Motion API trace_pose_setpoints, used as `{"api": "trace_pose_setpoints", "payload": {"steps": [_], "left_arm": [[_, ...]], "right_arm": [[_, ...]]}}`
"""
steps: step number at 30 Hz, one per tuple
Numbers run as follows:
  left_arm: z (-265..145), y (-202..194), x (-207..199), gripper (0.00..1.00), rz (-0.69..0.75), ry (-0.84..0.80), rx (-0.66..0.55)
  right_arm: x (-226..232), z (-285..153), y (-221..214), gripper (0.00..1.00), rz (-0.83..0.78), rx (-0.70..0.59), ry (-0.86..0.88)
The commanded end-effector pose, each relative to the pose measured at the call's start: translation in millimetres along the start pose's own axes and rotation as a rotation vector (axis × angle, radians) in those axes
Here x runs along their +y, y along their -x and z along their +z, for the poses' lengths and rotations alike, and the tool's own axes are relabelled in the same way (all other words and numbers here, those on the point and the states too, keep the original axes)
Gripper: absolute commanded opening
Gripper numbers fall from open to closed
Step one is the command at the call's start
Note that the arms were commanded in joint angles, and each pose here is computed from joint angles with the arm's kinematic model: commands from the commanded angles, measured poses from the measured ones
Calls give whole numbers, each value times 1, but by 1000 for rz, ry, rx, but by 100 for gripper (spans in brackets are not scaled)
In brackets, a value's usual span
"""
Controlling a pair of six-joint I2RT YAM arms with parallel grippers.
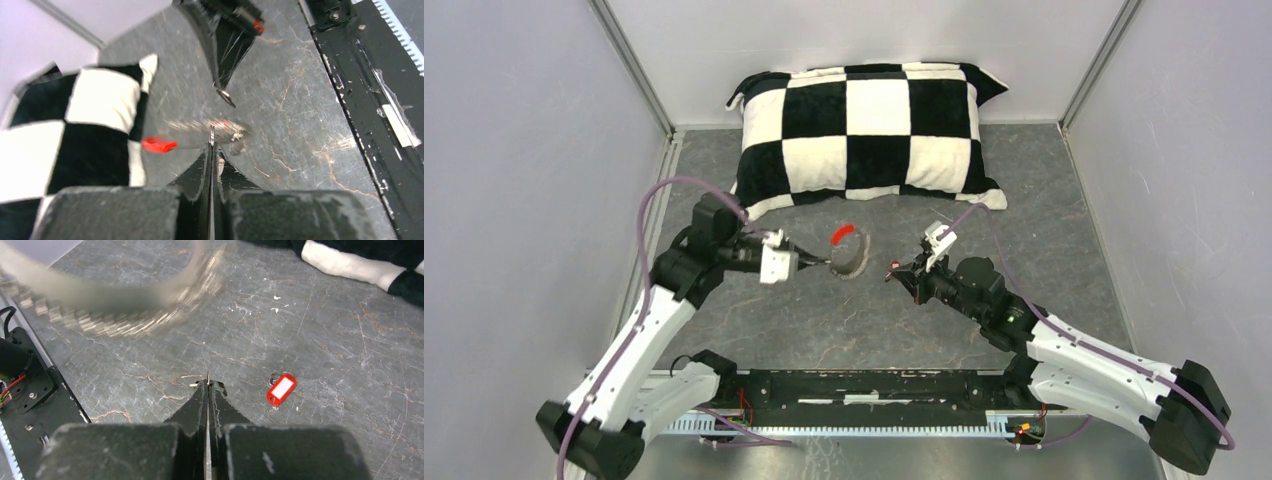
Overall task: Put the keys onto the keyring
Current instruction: Pick up the keyring from the center of the board, then place the key at the center of the board.
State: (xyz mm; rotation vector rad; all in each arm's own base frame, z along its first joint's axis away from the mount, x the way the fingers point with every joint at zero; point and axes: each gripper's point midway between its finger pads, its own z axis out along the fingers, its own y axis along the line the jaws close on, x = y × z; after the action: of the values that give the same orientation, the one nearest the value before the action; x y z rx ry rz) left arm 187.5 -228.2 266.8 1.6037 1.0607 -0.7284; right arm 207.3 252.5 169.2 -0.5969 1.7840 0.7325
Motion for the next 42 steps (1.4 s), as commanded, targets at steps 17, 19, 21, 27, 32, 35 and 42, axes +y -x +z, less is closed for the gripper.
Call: {"api": "trace_pose_setpoints", "payload": {"steps": [17, 19, 21, 27, 32, 35, 42], "left_arm": [[-22, 75, -44, 2, 440, -63, -260], [-22, 74, -46, 2, 453, -60, -258], [-22, 72, -48, 2, 473, -60, -260], [-21, 70, -51, 2, 491, -65, -269], [-22, 72, -54, 2, 495, -69, -278], [-23, 73, -56, 2, 499, -67, -280], [-24, 74, -57, 2, 477, -67, -278]], "right_arm": [[27, -9, 38, 0, -50, -80, 136], [25, -7, 33, 0, -51, -64, 130], [24, -5, 26, 0, -53, -41, 130], [25, 7, -17, 0, -44, 80, 162], [31, 18, -46, 0, -14, 142, 212], [33, 23, -59, 0, -3, 171, 229], [34, 28, -80, 0, -22, 241, 234]]}}
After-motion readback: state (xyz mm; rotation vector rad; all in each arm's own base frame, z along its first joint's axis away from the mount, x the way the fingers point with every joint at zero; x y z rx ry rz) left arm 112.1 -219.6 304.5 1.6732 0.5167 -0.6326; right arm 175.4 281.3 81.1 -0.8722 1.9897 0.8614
